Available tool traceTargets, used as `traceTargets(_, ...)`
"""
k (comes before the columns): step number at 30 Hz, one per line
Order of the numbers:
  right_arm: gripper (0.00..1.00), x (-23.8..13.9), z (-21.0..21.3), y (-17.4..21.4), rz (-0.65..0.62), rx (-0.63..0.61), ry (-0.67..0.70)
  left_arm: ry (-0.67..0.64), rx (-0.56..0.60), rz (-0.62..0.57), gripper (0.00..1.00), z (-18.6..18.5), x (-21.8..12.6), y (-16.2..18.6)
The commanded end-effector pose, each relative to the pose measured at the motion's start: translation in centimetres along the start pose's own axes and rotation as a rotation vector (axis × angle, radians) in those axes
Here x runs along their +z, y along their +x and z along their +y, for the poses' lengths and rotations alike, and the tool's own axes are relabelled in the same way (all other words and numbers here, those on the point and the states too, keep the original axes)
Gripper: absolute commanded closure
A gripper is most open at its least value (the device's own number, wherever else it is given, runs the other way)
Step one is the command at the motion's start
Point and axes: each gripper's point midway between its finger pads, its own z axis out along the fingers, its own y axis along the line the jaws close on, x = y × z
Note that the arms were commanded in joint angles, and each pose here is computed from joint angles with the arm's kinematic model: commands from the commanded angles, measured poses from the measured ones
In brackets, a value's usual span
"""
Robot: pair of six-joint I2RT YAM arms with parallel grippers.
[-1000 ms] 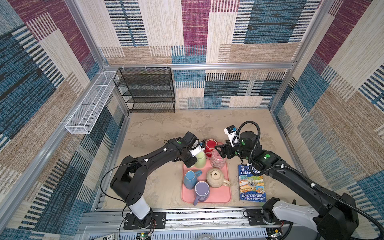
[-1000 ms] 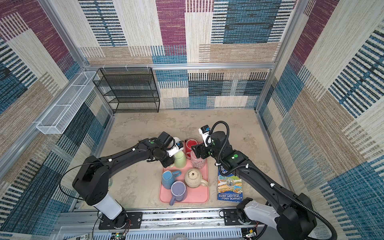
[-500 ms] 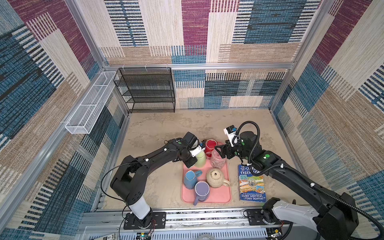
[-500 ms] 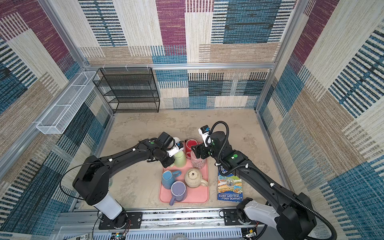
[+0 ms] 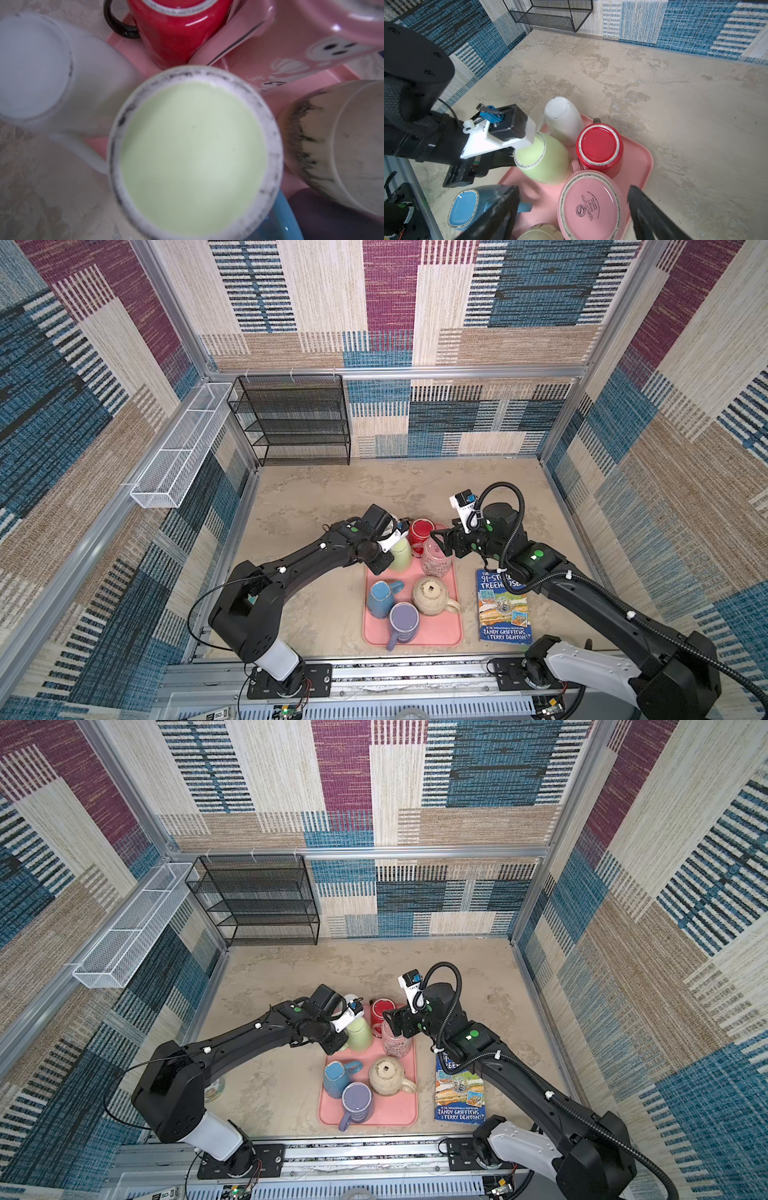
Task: Turn the mug right side up
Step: 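Lift the light green mug above the tray while the right gripper approaches it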
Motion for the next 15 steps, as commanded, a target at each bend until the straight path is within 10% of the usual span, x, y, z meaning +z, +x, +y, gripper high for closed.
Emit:
traceTargets(1, 0.16, -0.5, 0.9, -0.9, -0.045, 0.002, -0.048, 0.024, -0.043, -0.09, 1.0, -0.4, -1.5, -2.2)
traceTargets(15, 0.14, -4.1, 3.5, -1.1, -0.122, 0.016, -0.179, 0.059, -0.119, -0.314, 1.0, -0.8, -8.4, -5.2)
